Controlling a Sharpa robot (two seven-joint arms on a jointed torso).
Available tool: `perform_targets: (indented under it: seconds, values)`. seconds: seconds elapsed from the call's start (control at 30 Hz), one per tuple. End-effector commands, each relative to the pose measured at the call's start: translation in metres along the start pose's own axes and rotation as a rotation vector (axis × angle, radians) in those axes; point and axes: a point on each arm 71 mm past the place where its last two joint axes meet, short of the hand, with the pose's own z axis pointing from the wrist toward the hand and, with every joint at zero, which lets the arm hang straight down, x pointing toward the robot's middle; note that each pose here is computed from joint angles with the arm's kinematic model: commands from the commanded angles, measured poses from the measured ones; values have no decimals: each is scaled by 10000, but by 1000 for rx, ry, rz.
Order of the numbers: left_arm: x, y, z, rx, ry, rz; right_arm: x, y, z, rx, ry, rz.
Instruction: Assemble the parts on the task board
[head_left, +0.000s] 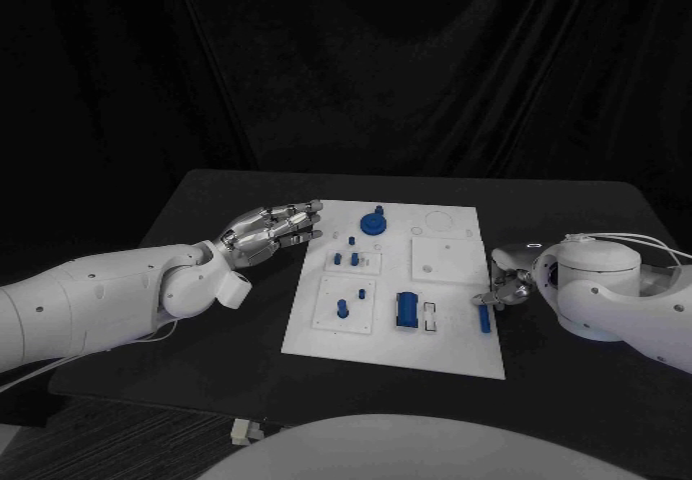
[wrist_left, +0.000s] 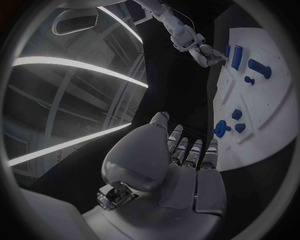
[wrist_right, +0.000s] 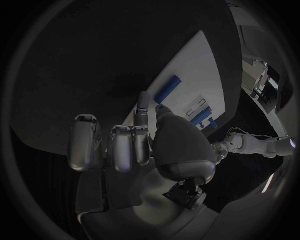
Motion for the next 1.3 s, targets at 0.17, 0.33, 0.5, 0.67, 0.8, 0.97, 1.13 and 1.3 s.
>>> perform_targets:
  seconds: [0.17, 0.33, 0.5, 0.67, 0.8, 0.97, 1.13, 1.3]
  values:
    - [13, 0, 2, 9, 10, -9, 62, -13, 7, 19, 28, 11]
    - [16, 4, 6, 6, 12, -10, 93, -4, 9, 16, 34, 26]
    - [16, 7, 6, 4, 12, -11, 137, 5, 15, 11, 53, 62]
    - [12, 8, 4, 2, 12, -10, 165, 7, 19, 9, 65, 90]
    - [6, 11, 3, 1, 11, -10, 180, 14, 17, 7, 73, 108]
    - [7, 15, 6, 0, 12, -11, 194, 25, 15, 2, 89, 143]
    - [8, 21, 7, -2, 13, -12, 203, 33, 16, -2, 102, 177]
    - [8, 26, 4, -3, 13, -13, 209, 32, 16, -2, 110, 194]
